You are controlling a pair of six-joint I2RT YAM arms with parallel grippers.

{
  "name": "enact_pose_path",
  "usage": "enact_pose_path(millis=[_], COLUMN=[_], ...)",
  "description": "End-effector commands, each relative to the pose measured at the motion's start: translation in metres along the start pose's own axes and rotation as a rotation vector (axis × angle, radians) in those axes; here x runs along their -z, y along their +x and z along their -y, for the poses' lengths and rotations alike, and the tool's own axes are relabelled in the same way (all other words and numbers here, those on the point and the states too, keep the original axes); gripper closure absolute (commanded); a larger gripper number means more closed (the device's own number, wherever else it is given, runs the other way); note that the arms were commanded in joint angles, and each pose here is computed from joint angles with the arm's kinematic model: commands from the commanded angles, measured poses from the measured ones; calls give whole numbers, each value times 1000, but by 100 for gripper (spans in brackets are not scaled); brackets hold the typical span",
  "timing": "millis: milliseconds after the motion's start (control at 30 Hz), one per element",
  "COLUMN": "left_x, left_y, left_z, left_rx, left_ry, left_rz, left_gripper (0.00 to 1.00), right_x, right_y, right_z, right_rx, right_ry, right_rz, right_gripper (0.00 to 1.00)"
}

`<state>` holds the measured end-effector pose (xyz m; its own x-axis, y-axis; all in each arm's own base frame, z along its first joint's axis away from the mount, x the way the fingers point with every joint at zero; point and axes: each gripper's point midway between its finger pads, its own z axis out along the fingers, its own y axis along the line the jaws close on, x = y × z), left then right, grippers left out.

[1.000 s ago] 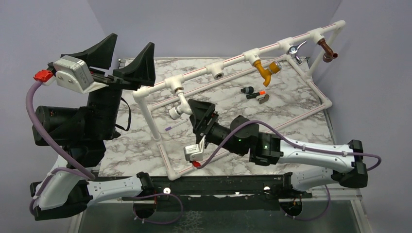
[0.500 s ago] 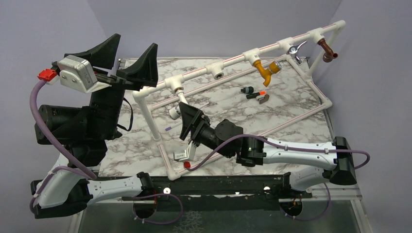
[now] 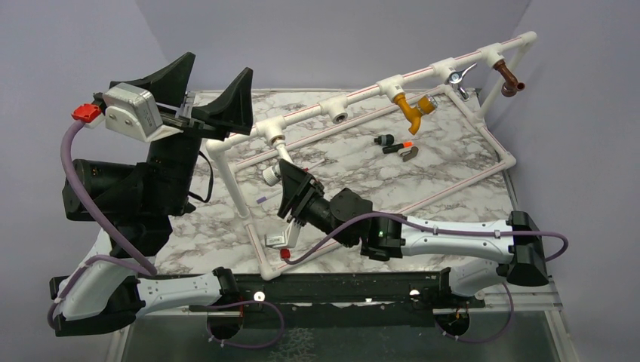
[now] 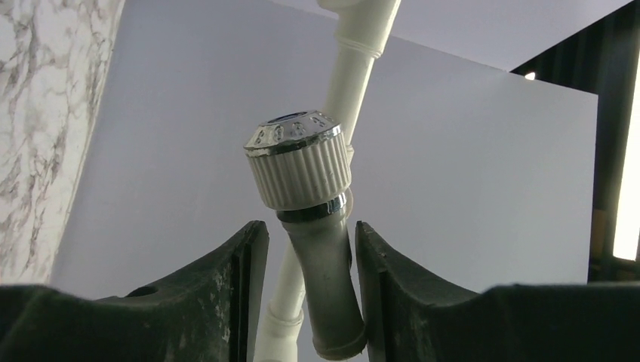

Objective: Install the water faucets

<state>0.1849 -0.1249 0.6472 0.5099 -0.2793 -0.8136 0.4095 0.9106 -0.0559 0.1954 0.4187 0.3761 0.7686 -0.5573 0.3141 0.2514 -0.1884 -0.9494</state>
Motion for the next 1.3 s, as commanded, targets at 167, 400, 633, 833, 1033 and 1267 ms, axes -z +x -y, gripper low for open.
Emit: enact_pose_path(millis=[167, 400, 633, 833, 1033, 1267], left_x=[0, -1, 0, 0, 1, 2], left_y=[-7, -6, -7, -7, -8, -9], left_z=[-5, -4, -4, -4, -5, -5], left_rx=[1, 1, 2, 2, 9, 9], left_ry=[-24, -21, -21, -21, -20, -20], left_rz=[4, 1, -1, -1, 0, 1], left_gripper=[1, 1, 1, 1, 1, 1], right_x=[-3, -1, 4, 13, 22, 25], right_y=[9, 10, 12, 24, 41, 50], right_z=[12, 15, 27, 37, 27, 16], right_rx=[-53, -283, -642, -1071, -1465, -1885], right_ry=[67, 170, 345, 579, 815, 1004], right_rz=[-75, -68, -35, -11, -34, -6], right_gripper=[81, 100, 99, 100, 99, 100])
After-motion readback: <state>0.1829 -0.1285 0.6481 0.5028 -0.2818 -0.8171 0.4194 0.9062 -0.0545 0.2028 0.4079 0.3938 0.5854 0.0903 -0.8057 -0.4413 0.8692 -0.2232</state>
